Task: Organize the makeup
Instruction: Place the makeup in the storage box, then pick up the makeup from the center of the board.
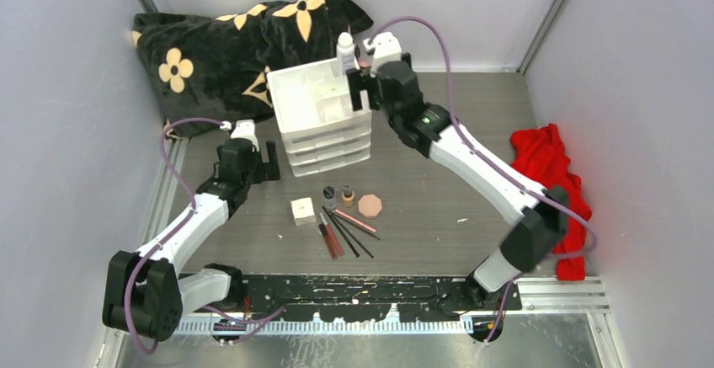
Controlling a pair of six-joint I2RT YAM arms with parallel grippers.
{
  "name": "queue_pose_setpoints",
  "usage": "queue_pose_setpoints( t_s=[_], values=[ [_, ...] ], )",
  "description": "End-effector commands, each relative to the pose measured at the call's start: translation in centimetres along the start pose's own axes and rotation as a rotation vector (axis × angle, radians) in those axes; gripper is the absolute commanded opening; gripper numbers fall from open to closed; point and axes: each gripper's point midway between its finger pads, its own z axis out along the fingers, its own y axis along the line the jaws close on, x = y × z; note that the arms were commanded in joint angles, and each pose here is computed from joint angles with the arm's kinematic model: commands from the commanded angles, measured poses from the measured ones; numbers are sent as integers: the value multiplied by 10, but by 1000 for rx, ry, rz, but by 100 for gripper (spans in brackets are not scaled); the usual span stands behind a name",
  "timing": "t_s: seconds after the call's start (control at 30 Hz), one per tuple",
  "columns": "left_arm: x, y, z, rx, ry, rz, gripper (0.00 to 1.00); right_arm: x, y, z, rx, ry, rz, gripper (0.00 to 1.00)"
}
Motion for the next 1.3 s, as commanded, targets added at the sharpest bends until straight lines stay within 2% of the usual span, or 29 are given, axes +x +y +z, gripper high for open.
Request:
queue_pose_setpoints(
  t_s=[0.0, 0.3, 0.43, 0.5, 0.9, 1.27],
  values=[
    [-18, -4, -2, 9, -65, -22, 100, 1, -4, -56, -24, -62, 115, 95],
    [-17, -4, -1, 7, -47, -20, 99, 144, 67, -120, -197, 209, -24, 85],
    [-16, -3, -1, 2, -50, -19, 99, 186, 94, -126, -278, 286, -34, 72],
    [-17, -3, -1, 2, -50, -18, 99, 199, 101, -123, -289, 311, -22, 68],
    [-16, -2, -3, 2, -54, -19, 99, 228, 126, -101, -329, 353, -48, 67],
    [-15, -3, -1, 4, -48, -18, 99, 235, 134, -83, -299, 331, -48, 65]
  ],
)
